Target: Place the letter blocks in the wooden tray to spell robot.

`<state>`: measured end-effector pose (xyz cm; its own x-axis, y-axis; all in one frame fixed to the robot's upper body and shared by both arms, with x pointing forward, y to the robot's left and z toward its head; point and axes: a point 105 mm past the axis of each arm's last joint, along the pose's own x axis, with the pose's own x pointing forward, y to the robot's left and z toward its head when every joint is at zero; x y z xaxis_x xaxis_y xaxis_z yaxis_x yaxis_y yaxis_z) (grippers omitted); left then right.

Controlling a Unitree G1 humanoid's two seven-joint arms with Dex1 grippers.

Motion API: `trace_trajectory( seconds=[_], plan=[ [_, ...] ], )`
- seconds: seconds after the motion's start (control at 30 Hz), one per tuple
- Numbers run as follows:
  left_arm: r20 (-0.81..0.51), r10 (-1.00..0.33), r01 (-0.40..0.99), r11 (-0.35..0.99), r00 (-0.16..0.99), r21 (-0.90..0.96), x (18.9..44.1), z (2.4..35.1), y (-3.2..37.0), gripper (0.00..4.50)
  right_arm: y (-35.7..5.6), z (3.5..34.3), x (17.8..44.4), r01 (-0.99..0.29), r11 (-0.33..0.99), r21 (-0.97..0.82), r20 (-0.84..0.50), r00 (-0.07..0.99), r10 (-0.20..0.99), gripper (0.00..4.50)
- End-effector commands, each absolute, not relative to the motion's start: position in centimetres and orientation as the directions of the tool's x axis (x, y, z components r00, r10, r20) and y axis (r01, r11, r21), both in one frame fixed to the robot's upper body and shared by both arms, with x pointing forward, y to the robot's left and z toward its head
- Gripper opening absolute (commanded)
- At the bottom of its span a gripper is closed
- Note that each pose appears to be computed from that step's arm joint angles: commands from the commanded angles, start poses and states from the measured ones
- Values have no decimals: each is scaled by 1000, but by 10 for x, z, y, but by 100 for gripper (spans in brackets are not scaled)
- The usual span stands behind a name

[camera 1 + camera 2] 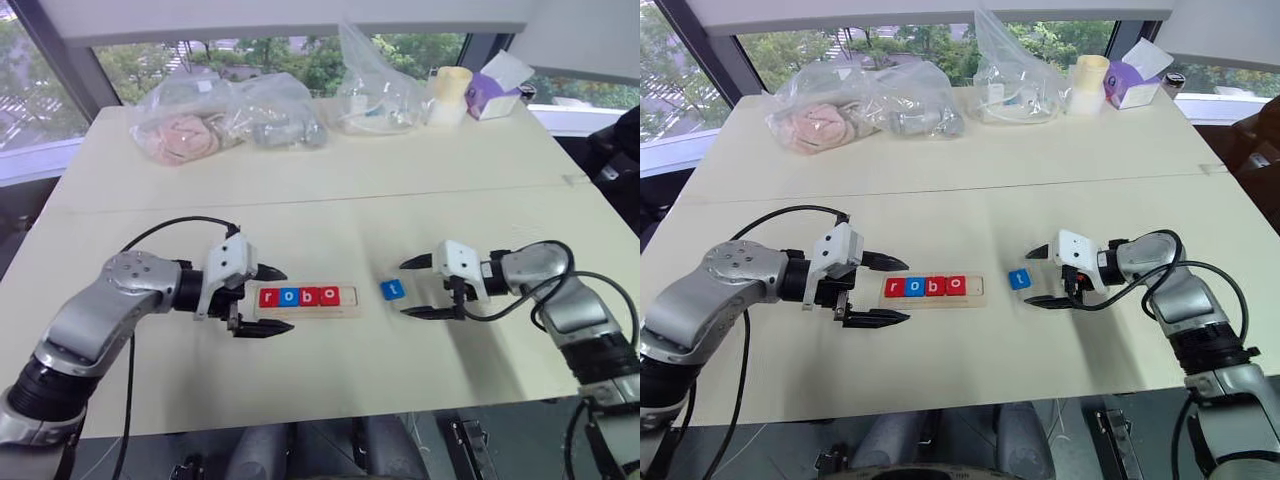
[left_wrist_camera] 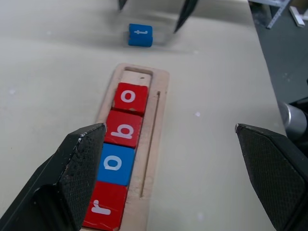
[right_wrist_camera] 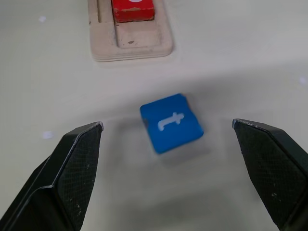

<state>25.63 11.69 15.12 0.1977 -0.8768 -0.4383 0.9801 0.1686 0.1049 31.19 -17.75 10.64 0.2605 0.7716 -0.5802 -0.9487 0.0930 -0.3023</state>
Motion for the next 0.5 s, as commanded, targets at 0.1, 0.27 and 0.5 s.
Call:
trace_trajectory(
  seconds=[0.1,0.27,0.5],
  plan=[
    [-423,-877,973,192,228,127,254,156,115,450,-182,97,318,-945,23,-327,-617,232,752,444],
    [-421,-875,971,203,237,124,255,154,115,450,-183,96,324,-939,1,-343,-621,227,750,272],
    [-433,-865,967,216,253,133,258,152,119,450,-168,116,328,-952,70,-297,-548,230,804,113]
  ],
)
